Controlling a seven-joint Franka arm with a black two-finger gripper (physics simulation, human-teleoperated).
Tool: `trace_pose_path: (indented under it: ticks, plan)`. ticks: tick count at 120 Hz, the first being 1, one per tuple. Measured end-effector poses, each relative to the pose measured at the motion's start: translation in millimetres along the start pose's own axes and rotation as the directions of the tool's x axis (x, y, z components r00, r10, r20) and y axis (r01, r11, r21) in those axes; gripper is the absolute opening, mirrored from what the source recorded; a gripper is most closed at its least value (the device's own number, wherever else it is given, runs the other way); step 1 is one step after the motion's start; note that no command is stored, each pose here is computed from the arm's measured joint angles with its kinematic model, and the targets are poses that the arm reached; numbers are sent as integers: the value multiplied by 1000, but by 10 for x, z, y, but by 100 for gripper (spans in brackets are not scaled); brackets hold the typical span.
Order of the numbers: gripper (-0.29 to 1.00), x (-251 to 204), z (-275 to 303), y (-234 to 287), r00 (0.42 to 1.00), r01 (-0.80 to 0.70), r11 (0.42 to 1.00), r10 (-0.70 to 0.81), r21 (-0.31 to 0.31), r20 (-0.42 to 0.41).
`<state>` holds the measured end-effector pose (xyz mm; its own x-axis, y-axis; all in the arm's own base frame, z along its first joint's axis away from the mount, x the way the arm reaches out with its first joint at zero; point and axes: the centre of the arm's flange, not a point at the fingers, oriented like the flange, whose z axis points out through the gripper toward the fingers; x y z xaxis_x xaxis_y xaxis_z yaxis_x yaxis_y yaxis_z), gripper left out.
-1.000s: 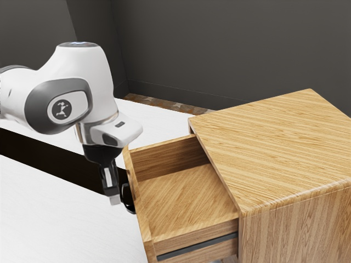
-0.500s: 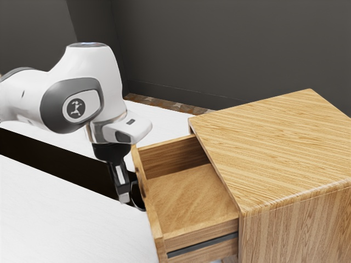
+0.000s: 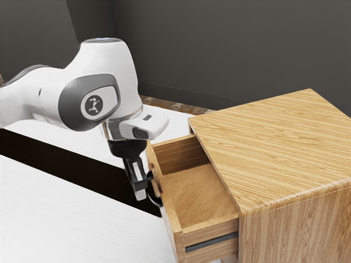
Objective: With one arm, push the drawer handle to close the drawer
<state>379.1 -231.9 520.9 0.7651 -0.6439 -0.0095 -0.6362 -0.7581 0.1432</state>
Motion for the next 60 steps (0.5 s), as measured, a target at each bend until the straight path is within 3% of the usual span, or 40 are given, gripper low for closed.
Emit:
trace_pose_path:
  ticks: [60]
  plan:
    - [-8, 259, 23, 109, 1000, -20, 1000, 20, 1, -9]
